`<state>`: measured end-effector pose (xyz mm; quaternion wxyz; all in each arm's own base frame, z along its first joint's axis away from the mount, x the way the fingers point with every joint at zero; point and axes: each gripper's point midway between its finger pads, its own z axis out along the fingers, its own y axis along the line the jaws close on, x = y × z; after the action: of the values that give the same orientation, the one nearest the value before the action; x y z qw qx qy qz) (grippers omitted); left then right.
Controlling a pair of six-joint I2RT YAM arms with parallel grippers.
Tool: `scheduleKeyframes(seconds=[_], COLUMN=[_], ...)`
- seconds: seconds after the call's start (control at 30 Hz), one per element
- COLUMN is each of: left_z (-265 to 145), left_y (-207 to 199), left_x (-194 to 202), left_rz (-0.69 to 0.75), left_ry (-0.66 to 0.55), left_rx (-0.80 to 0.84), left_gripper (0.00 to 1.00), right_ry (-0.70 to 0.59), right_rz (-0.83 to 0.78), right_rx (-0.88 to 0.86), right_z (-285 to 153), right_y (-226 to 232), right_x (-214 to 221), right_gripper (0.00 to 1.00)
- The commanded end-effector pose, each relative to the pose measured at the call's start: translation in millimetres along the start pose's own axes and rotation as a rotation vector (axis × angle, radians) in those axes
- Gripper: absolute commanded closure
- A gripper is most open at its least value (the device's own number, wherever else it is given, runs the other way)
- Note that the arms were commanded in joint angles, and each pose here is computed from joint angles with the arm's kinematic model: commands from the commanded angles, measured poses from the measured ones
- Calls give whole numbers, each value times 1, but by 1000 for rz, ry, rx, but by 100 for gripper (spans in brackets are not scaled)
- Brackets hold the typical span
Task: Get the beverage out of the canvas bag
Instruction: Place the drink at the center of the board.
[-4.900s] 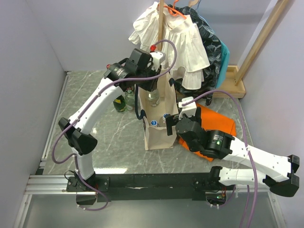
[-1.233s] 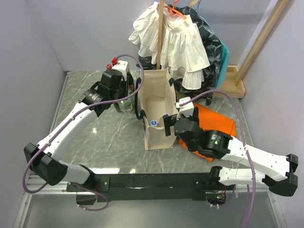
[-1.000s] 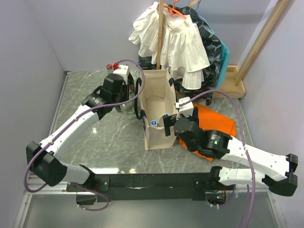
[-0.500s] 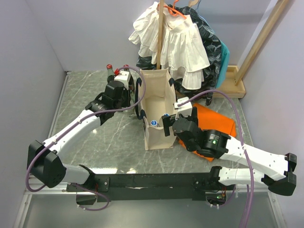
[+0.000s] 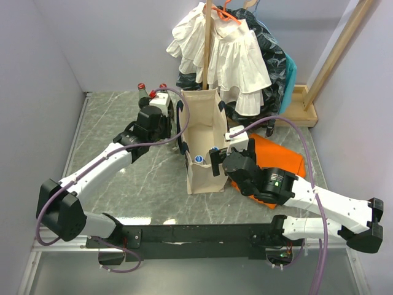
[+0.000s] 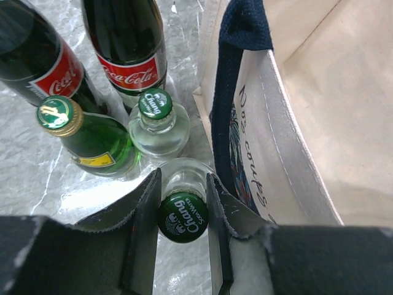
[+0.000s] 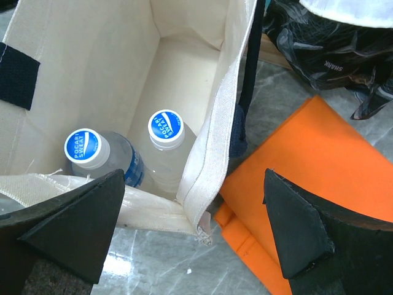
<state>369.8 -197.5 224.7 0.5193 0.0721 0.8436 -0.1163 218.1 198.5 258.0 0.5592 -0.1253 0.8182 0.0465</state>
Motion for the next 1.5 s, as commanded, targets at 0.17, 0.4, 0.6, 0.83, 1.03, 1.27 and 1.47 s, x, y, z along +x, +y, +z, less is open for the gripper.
scheduleKeyframes(seconds=[0.17, 0.4, 0.6, 0.83, 1.03, 1.27, 1.47], left_z=[9, 18, 25, 36, 45, 50, 50], left_y=[-18, -17, -18, -21, -22, -23, -21], left_x=[-43, -33, -28, -26, -22, -14, -9], left_rz=[-43, -45, -43, -27, -13, -6, -3], left_ry=[-171, -161, -151, -137, -106, -64, -45], left_rx=[70, 65, 57, 58, 46, 42, 34], left_gripper=[99, 99, 99, 99, 99, 88, 75], right_ry=[-41, -39, -40, -35, -37, -34, -39], right_rz=[45, 46, 43, 41, 47, 41, 39], right_rx=[18, 21, 22, 22, 26, 28, 25], right_z=[-4, -4, -3, -3, -4, -3, -2], right_y=[-6, -6, -7, -6, -9, -8, -7], right_x=[-10, -8, -6, -5, -5, -4, -7], right_gripper=[0, 0, 0, 0, 0, 0, 0])
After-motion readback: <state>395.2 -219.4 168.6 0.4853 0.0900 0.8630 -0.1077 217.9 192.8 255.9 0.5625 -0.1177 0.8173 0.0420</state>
